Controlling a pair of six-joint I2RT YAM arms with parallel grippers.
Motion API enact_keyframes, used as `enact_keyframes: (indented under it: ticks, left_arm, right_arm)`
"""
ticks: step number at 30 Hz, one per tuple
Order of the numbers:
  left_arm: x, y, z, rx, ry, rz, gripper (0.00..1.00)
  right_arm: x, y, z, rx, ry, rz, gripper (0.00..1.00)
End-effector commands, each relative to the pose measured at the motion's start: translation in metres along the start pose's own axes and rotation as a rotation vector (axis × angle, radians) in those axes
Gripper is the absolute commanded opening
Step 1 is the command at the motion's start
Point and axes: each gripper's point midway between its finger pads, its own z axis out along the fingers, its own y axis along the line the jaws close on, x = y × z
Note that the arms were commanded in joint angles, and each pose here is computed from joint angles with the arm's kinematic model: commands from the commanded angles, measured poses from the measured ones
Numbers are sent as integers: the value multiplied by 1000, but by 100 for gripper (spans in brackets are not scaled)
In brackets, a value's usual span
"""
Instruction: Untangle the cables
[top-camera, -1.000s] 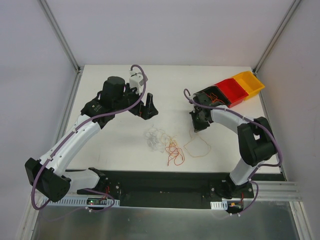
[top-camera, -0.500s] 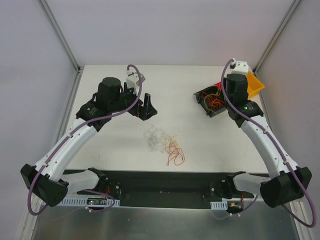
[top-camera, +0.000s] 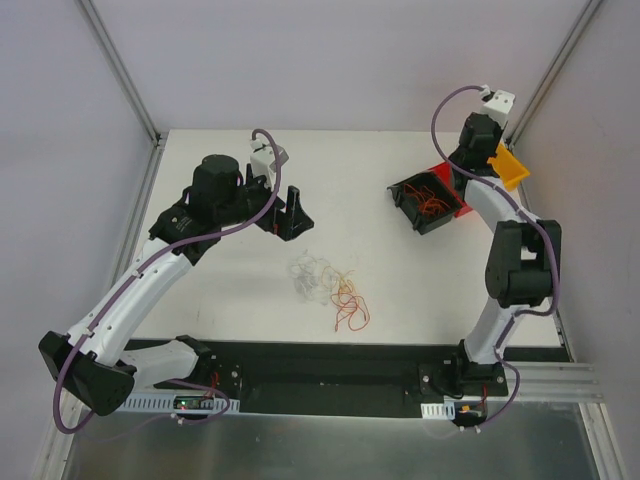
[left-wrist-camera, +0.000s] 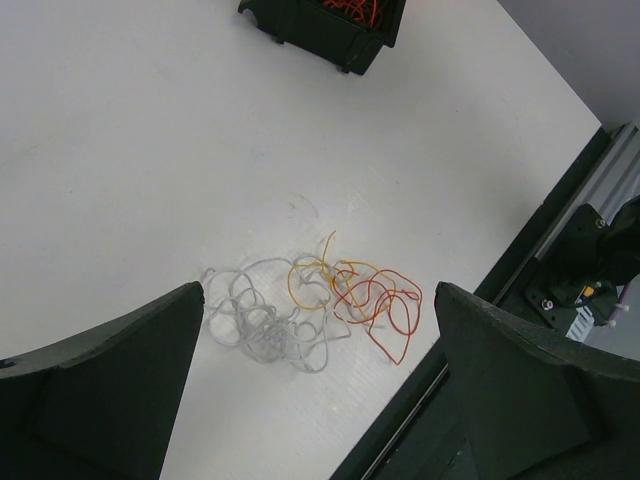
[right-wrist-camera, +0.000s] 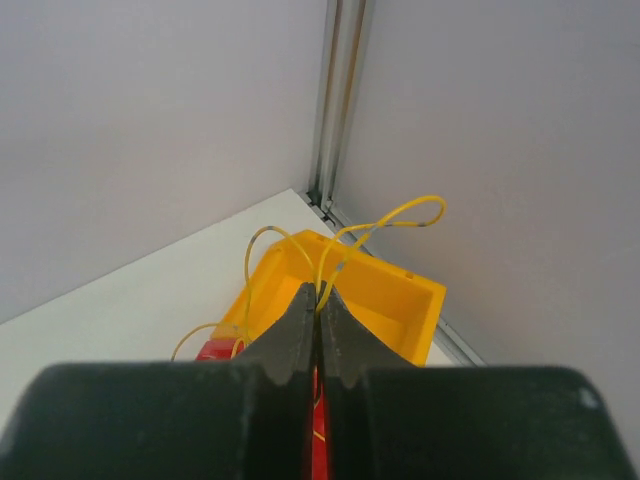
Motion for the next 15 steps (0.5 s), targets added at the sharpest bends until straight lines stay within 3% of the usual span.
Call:
enact_keyframes:
  ticks: [1,8,15]
  left_arm:
    - [-12,-2,-7,4,-50,17,99]
    - [-10,-5,-4,27,-37,6,99]
    - [-11,-10,-5,50,-40,-2,99]
  right_arm:
    - [-18,-5,31,50,-129,21,0]
    - [52,6,15,-81,13,27,0]
    - [131,15,2,-228,335,64,0]
